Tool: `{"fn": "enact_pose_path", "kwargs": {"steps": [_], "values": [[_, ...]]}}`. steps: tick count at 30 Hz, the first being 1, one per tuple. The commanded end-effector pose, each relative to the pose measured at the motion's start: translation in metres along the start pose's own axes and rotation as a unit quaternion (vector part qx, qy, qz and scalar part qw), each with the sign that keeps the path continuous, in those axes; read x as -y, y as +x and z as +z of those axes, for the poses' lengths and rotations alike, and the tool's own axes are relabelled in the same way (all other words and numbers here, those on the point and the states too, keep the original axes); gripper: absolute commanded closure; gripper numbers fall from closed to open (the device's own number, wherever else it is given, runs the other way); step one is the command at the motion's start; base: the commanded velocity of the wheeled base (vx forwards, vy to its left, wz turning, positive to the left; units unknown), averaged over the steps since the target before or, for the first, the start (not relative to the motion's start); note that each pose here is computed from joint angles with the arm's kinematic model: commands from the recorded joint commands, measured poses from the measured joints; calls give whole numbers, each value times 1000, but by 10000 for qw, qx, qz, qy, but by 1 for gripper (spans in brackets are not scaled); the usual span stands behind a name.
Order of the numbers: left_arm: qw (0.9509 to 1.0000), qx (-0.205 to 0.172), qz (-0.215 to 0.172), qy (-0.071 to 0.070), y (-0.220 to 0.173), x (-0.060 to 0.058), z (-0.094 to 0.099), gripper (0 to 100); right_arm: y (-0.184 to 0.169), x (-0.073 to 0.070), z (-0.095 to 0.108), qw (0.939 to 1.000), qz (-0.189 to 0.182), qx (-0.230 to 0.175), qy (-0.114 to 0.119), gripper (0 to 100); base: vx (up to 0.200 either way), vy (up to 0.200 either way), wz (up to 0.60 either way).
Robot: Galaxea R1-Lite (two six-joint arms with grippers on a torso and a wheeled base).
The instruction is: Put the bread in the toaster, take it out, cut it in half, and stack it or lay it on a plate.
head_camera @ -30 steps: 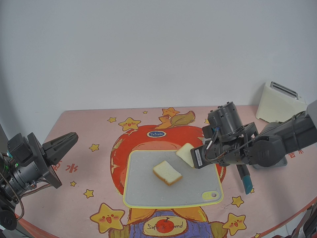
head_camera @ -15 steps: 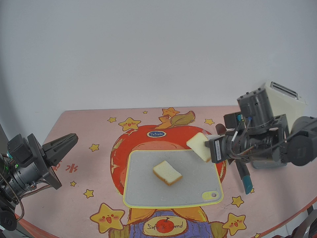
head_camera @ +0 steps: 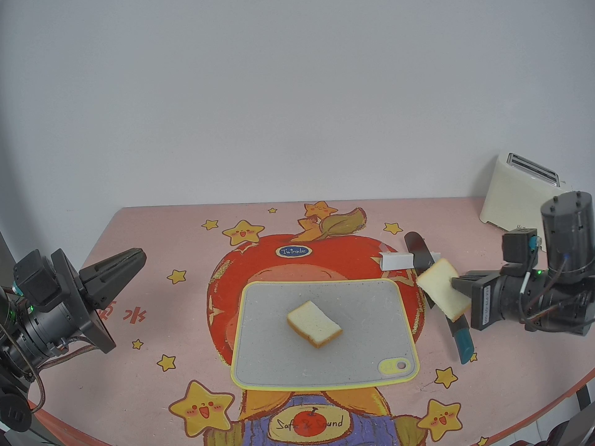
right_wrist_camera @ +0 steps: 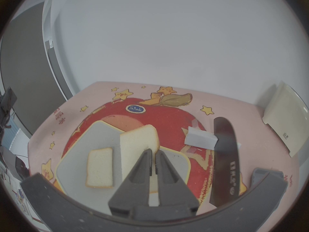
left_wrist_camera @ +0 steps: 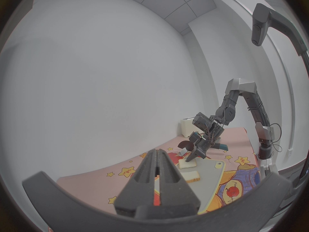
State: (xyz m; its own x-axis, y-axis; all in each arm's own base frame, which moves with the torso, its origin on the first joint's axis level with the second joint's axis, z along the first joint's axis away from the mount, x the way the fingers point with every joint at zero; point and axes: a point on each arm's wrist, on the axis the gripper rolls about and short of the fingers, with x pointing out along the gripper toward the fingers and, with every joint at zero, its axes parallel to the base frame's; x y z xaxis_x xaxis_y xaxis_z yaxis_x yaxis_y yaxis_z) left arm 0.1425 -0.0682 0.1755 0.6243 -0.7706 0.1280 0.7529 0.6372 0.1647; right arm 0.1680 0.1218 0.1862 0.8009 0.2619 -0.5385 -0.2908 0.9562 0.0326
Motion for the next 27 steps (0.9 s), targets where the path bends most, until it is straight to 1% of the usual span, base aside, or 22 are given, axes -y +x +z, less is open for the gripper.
{"fn": "enact_pose_path", "kwargs": {"steps": [1,2,3,7,9,12,15,16,18,19,21,27], "values": [[9999,101,10,-19,2,-1,5,100,-27,14,-10,9995,-15,262,202,100,0,0,0],[9999,107,18,-30,2,-2,5,100,-28,16,-10,9993,-22,283,227,100,0,0,0],[9999,106,25,-75,2,-2,5,100,-30,18,-13,9992,-1,273,280,100,0,0,0],[9997,181,14,-134,4,-3,9,100,-30,20,-20,9995,-15,167,252,100,0,0,0],[9994,261,32,-205,7,-6,13,100,-30,21,-21,9996,-57,154,247,100,0,0,0],[9988,415,27,-272,12,-9,21,100,-29,21,-22,9995,-71,165,249,100,0,0,0],[9979,488,36,-429,14,-11,25,100,-29,20,-24,9997,-59,136,210,100,0,0,0],[9977,494,42,-454,14,-11,25,100,-30,20,-24,9997,-51,143,207,100,0,0,0],[9971,506,59,-567,15,-12,26,100,-30,20,-25,9997,-52,144,196,100,0,0,0],[9968,520,49,-597,15,-12,26,100,-30,20,-24,9997,-50,151,198,100,0,0,0],[9967,506,-6,-634,14,-11,26,100,-30,20,-24,9996,-47,166,210,100,0,-200,0],[9968,486,-13,-638,13,-11,25,100,-30,21,-23,9995,-84,175,251,100,0,-200,0]]}}
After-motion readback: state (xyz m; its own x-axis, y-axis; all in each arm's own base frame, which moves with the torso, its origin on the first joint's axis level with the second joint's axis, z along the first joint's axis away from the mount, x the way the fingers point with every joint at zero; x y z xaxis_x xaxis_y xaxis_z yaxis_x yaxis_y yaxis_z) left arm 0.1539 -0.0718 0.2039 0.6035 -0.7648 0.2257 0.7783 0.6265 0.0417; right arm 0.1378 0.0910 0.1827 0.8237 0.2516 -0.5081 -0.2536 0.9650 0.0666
